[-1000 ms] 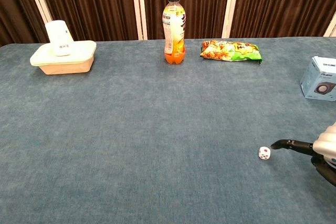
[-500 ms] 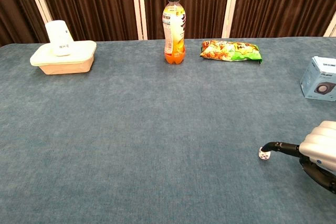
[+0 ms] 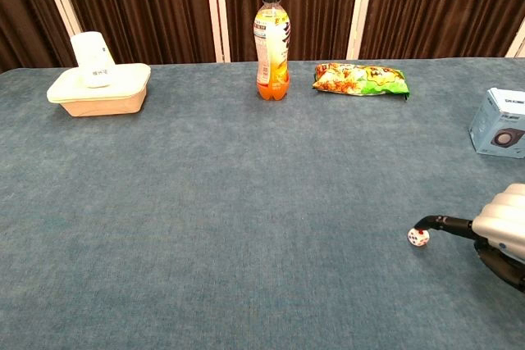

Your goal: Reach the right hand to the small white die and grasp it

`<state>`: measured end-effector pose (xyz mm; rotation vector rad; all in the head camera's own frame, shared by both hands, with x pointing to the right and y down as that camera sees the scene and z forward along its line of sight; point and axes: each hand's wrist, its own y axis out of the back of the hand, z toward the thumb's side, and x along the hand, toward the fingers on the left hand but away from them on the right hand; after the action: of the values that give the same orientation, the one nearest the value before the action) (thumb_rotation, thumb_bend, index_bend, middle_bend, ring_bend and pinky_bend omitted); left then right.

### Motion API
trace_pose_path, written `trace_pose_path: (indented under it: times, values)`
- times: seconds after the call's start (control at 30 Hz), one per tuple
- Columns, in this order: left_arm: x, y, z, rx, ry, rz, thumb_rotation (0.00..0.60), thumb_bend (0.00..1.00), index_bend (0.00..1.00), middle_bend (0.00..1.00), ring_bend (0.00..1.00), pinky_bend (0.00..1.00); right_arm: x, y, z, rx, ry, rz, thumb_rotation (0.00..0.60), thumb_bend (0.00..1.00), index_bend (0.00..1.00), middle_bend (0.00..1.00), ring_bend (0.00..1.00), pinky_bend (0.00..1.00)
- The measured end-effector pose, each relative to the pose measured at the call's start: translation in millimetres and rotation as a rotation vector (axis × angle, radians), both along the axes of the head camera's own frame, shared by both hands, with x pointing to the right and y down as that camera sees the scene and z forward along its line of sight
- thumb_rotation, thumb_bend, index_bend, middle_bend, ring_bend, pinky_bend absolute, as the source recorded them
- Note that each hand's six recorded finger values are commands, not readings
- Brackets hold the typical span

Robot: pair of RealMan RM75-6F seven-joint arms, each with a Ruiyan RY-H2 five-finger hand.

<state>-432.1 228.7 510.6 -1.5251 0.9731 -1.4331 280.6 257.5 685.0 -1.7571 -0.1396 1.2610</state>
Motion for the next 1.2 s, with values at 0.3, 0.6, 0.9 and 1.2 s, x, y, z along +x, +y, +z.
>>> trace_pose_path:
  times: [0.3,0.6,0.9,1.2]
  values:
    - [0.3,-0.1,-0.1,0.0,0.001,0.0,0.6,0.0,0.0,0.0,0.0,0.0,17.7,7.6,-4.9,-0.019,0.034,-0.002,0.6,0.78,0.16,0.77,0.67,1.0]
    - [3.0,1.1,-0.4,-0.002,0.004,0.006,0.6,0.0,0.0,0.0,0.0,0.0,9.7,29.0,-25.4,0.003,-0.025,-0.076,0.6,0.78,0.16,0.78,0.67,1.0]
    - [2.4,1.9,-2.5,0.003,0.008,0.005,0.6,0.0,0.0,0.0,0.0,0.0,7.2,24.8,-46.6,0.075,-0.081,-0.067,0.6,0.78,0.16,0.78,0.67,1.0]
    - [0.2,1.8,-5.7,0.01,0.019,0.005,0.6,0.0,0.0,0.0,0.0,0.0,14.7,-10.7,-96.2,0.305,-0.226,0.034,0.6,0.05,0.1,0.23,0.16,0.18]
